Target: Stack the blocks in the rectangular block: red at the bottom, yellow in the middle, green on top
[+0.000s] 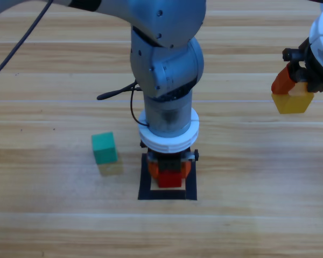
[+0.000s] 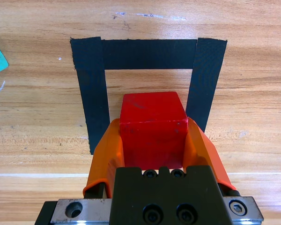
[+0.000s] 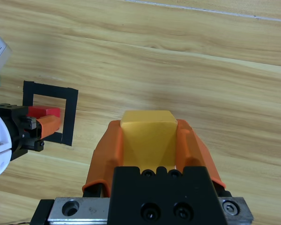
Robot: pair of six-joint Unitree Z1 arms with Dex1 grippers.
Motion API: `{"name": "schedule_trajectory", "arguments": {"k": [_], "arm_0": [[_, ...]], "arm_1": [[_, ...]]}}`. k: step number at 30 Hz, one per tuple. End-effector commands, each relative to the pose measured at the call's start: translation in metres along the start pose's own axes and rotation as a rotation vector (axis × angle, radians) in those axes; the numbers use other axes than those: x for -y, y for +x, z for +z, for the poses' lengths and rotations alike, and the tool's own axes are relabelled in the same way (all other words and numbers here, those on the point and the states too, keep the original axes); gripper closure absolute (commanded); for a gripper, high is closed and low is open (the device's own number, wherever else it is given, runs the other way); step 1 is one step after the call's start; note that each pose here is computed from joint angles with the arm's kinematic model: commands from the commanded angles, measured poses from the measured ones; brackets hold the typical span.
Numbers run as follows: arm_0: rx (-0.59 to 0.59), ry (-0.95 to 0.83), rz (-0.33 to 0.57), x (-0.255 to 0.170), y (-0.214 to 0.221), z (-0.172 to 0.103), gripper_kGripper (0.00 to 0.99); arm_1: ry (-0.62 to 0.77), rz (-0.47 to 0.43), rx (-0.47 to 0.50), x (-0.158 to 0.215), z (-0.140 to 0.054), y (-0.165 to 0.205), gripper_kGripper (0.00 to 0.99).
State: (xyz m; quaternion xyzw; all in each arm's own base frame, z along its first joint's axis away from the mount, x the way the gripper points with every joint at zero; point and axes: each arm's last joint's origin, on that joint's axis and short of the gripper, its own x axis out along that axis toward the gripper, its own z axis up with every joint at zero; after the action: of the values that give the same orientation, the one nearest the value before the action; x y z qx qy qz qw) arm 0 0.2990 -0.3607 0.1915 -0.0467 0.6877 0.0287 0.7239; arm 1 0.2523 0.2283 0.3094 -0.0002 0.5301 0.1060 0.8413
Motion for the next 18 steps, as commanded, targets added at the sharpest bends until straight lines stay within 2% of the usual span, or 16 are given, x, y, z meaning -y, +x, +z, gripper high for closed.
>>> {"name": "schedule_trajectory", "arguments": {"k": [1,18], "arm_0": [[-0.036,-0.014,0.047,-0.0072,0.0236,0.0041,0.99],[-0.042,-0.015,0.056,-0.0097,0.0287,0.0023,0.99]], "arm_1": [[-0.05,-0.05,-0.072,-0.0065,-0.0127,0.0225,0.926],[-0.05,-0.054,-0.072,-0.0063,-0.013,0.0234,0.926]]}}
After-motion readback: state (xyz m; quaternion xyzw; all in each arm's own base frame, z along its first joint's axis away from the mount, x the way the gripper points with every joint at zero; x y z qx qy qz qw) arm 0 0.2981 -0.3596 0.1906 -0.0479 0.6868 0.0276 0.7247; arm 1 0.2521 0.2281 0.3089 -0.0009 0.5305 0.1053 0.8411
